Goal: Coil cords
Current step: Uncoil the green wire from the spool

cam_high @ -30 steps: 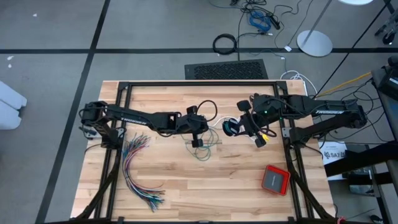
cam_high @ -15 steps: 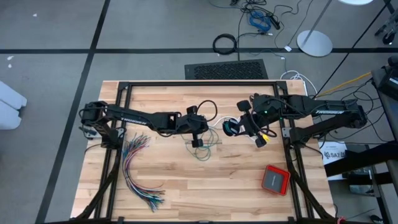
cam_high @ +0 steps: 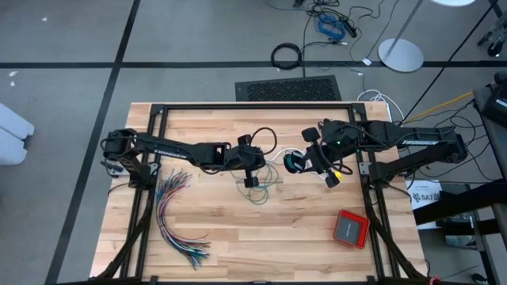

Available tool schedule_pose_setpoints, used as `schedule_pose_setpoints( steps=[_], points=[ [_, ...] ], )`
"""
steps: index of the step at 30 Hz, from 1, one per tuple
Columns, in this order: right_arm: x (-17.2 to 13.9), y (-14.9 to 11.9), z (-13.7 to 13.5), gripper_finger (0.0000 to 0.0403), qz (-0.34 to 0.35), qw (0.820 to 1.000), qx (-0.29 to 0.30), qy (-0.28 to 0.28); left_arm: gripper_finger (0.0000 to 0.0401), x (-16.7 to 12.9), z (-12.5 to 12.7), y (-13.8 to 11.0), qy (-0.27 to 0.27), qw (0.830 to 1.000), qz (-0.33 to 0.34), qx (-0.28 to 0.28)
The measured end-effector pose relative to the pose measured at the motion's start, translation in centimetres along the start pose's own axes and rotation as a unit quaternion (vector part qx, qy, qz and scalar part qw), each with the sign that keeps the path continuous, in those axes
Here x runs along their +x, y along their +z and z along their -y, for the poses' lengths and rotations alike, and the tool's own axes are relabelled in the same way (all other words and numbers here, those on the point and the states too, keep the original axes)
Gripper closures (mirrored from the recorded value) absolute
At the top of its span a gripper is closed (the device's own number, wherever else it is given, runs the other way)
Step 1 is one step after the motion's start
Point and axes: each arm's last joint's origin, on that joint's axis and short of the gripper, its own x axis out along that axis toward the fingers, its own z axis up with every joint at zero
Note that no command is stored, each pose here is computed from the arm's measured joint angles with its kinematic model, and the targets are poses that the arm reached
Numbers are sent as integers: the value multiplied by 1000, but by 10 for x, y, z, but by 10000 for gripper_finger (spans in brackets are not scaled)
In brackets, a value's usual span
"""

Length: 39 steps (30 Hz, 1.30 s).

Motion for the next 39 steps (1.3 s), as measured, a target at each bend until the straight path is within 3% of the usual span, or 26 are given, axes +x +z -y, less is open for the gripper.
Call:
schedule_pose_setpoints(
  steps=[19,29,34,39],
  points=[
    [0,-1,0,325,-4,1000,17,2,399,-1,-1,8,4,999,41,-1],
    [0,-1,0,325,-5,1000,14,2,399,-1,-4,13,44,997,61,6],
    [0,-1,0,325,-5,1000,14,2,399,-1,-3,13,28,998,63,7],
    [0,-1,0,325,-5,1000,18,2,351,-2,1,11,17,998,52,9]
  ],
)
